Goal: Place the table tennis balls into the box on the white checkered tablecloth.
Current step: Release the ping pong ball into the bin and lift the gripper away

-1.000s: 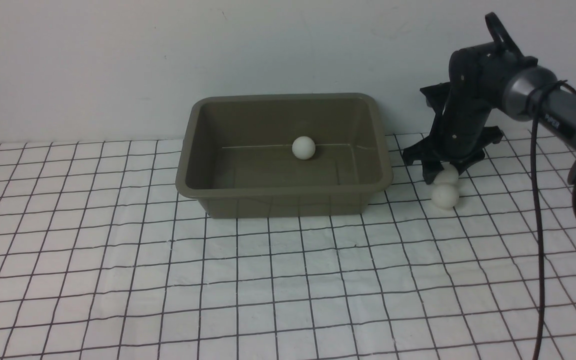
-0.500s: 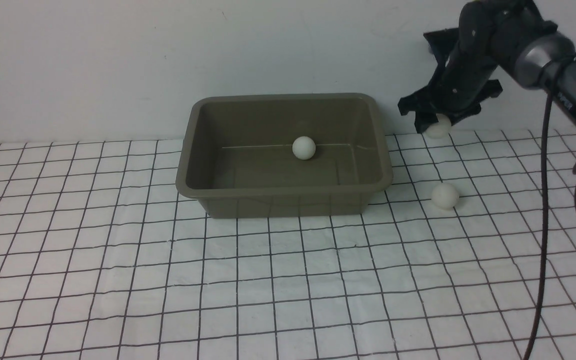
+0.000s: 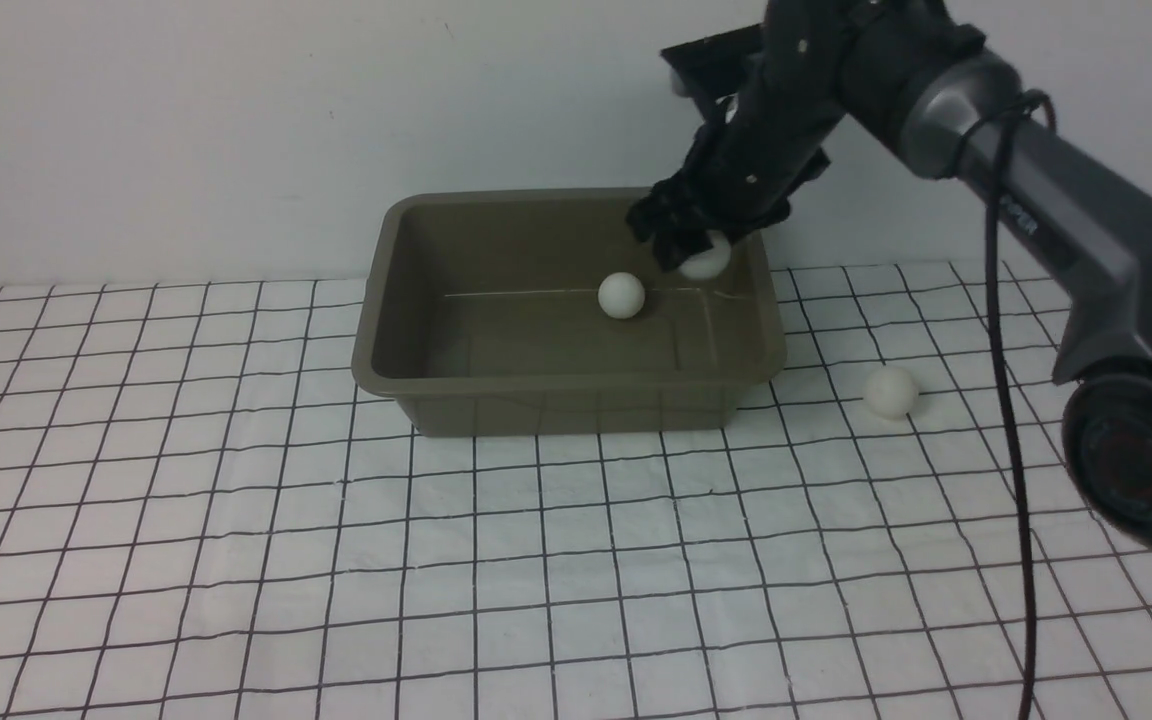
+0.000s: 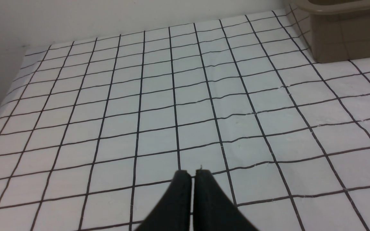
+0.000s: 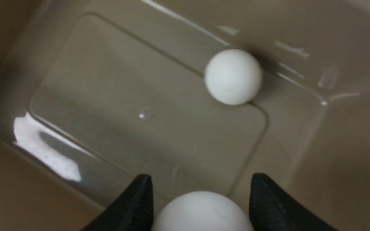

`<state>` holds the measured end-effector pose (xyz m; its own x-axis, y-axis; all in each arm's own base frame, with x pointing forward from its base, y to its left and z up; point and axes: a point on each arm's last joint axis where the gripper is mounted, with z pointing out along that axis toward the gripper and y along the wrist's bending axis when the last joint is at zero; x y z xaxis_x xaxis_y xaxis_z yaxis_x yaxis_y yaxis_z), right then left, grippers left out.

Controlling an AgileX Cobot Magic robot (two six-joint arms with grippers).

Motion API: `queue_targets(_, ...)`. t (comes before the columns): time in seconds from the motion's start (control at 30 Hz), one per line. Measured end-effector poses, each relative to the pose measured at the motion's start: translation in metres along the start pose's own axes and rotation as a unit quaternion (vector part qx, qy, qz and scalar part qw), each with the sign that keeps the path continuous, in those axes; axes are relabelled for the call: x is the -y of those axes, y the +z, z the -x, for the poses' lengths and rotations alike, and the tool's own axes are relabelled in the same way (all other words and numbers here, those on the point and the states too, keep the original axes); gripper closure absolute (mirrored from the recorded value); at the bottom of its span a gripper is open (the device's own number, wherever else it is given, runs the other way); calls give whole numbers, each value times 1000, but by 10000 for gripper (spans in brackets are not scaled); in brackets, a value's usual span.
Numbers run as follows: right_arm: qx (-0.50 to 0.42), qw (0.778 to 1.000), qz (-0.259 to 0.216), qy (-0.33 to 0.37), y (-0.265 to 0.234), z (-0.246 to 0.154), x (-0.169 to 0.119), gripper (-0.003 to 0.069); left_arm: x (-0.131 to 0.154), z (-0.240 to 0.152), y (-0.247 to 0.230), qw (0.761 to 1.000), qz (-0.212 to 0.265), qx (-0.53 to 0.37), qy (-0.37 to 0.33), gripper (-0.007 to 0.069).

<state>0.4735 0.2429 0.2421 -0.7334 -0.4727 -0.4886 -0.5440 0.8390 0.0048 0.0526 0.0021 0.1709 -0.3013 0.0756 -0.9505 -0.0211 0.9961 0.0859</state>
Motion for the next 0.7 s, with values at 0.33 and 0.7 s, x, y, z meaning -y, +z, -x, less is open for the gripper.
queue_targets(0.33, -27, 1000, 2, -3, 28, -9, -3, 293, 0, 0, 0, 1000, 0, 0, 0, 629)
queue_targets(0.7, -15, 1000, 1, 0, 16, -5, -4, 291, 0, 0, 0, 1000, 0, 0, 0, 629)
